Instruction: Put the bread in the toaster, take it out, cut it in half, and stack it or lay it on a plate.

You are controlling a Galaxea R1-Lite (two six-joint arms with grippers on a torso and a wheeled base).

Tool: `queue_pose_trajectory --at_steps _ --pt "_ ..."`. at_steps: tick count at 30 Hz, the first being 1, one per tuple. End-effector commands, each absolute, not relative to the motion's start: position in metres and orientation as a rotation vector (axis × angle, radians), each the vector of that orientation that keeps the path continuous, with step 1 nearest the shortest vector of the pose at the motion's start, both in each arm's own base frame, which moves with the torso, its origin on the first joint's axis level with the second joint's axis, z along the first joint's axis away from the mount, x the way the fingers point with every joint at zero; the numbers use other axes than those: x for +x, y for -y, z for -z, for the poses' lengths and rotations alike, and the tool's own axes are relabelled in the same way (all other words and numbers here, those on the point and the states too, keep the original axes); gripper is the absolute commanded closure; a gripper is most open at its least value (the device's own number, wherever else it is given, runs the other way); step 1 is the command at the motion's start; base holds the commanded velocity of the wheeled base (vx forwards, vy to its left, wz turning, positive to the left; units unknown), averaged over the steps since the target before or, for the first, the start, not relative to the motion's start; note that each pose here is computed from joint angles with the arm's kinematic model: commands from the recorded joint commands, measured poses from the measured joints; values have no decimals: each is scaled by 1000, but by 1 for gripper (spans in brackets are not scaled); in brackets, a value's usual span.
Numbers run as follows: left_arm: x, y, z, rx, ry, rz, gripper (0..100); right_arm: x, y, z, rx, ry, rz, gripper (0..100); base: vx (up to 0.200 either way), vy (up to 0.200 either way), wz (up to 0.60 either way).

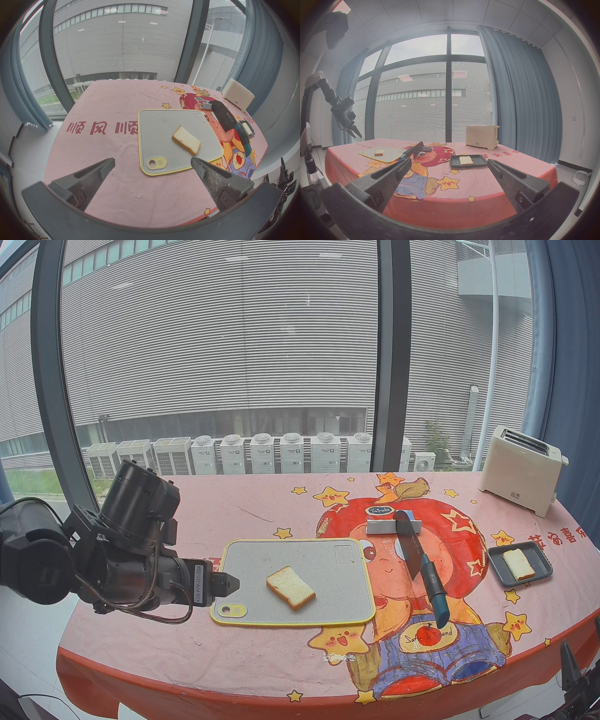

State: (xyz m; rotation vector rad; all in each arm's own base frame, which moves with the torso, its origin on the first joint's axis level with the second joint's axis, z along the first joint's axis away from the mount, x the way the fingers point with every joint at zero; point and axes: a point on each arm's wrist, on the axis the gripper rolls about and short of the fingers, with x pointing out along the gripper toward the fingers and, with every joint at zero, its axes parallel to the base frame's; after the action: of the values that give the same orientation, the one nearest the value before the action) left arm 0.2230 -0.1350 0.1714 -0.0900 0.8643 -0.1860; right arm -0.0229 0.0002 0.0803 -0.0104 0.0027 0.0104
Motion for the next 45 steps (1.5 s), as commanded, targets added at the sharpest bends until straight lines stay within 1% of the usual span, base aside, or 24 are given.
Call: queue_pose_trajectory --at_steps 1,5,10,17,20,23,27,35,39,43,45 --pt "232 144 -163 -71 -897 182 0 -23 0 -75 -11 -5 -11 0 0 0 0" --pt "239 153 -163 -48 -916 157 0 -23 0 -75 -11 -3 -11 0 0 0 0" --pt "244 171 -162 -42 -940 130 0 -23 0 -75 -11 -5 -11 0 0 0 0" --pt "257 189 -159 -32 -1033 83 0 -23 0 -75 -11 -3 -11 0 0 0 0" --pt "260 191 -157 -36 -1055 68 0 -23 0 -75 -11 -5 -11 0 0 0 0" --pt "260 192 -157 -37 -1056 69 0 -23 0 -75 -12 -3 -11 0 0 0 0" --pt "265 195 -150 -37 -1064 68 0 -23 0 -75 -11 -5 -11 0 0 0 0" --pt "276 200 -148 -47 -1060 67 0 -23 0 -75 -11 -5 -11 0 0 0 0" --pt "282 201 -155 -57 -1043 72 0 -23 0 -75 -11 -5 -11 0 0 0 0" --pt "291 205 -143 -46 -1060 57 0 -23 0 -75 -11 -5 -11 0 0 0 0" --pt "294 206 -142 -47 -1061 52 0 -23 0 -75 -11 -5 -11 0 0 0 0"
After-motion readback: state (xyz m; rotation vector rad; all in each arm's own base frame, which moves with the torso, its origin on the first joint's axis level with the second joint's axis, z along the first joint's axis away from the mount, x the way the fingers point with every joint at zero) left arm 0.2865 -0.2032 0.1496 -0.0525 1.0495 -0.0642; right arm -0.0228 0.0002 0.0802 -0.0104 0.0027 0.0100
